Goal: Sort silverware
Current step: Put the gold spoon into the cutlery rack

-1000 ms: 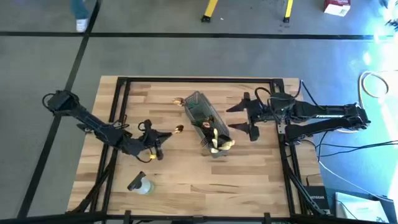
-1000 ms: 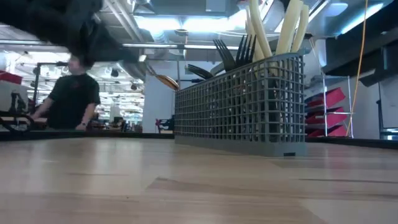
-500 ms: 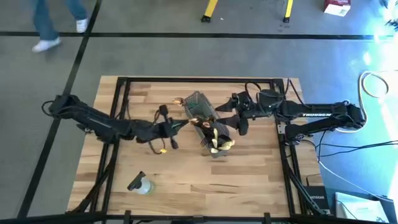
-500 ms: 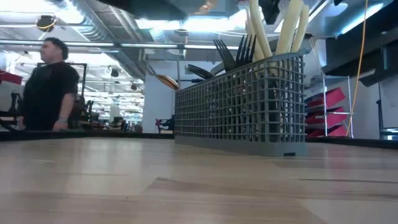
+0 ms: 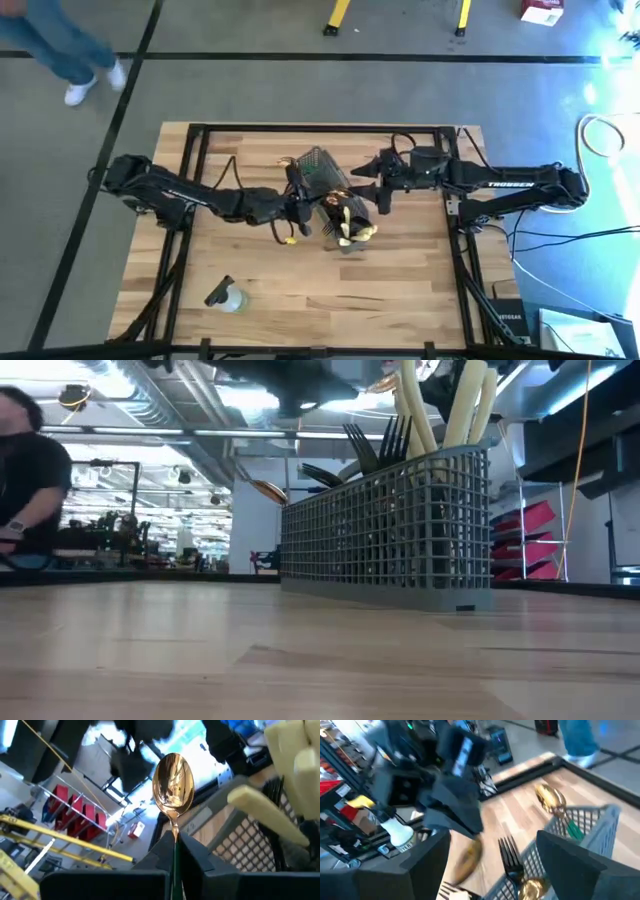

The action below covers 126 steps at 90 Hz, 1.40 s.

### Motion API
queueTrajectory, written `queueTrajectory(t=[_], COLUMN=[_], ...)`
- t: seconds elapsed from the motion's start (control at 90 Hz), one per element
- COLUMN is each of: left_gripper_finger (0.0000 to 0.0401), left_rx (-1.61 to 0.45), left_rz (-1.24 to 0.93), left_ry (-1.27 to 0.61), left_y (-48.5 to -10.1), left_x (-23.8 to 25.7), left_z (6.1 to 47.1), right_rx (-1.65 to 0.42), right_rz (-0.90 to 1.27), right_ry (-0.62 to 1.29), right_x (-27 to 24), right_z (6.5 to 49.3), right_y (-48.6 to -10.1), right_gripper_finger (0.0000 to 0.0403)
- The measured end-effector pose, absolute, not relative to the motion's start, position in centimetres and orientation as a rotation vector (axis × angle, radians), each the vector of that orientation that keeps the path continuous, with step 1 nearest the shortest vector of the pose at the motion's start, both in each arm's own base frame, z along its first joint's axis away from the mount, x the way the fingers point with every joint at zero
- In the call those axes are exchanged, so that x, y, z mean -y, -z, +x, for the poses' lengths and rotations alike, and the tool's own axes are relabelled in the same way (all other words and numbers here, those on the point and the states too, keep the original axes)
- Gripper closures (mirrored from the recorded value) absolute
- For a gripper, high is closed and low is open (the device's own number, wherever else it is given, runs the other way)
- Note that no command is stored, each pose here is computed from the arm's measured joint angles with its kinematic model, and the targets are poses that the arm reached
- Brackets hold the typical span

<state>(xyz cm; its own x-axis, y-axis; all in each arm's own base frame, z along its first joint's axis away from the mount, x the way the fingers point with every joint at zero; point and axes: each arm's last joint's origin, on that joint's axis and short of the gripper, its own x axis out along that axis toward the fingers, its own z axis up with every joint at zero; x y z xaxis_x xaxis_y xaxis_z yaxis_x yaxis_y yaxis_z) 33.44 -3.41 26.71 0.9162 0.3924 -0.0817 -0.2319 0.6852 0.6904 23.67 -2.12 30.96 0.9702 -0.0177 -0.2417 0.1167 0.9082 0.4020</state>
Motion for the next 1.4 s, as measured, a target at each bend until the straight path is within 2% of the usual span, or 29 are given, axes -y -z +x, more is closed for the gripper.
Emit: queueTrajectory(t=[0.467, 0.556, 0.744, 1.044, 1.222, 1.4], left_gripper_finger=[0.0401, 0.0401, 0.0401, 0.0401, 0.0391, 0.0338], left_rx=[-0.215, -0.203, -0.184, -0.183, -0.18, -0.141], left_rz=[0.729, 0.726, 0.717, 0.715, 0.701, 0.7], left_ry=[-0.355, -0.358, -0.357, -0.359, -0.361, -0.35], left_y=[-26.9, -27.0, -27.2, -27.2, -27.2, -27.6], left_x=[2.6, 2.6, 2.6, 2.4, 2.2, 2.6], left_z=[33.6, 33.6, 33.7, 33.7, 33.7, 33.7], right_rx=[-0.278, -0.279, -0.275, -0.262, -0.261, -0.26], right_rz=[0.434, 0.432, 0.408, 0.381, 0.373, 0.35], right_ry=[0.091, 0.108, 0.146, 0.131, 0.143, 0.14], right_x=[2.2, 2.2, 2.3, 2.3, 2.4, 2.4], right_z=[23.8, 23.9, 24.0, 24.1, 24.1, 24.1], right_y=[-30.4, -30.3, -30.2, -30.3, -30.3, -30.3], right_gripper_finger=[0.0123, 0.0133, 0.0206, 0.0384, 0.0397, 0.0402])
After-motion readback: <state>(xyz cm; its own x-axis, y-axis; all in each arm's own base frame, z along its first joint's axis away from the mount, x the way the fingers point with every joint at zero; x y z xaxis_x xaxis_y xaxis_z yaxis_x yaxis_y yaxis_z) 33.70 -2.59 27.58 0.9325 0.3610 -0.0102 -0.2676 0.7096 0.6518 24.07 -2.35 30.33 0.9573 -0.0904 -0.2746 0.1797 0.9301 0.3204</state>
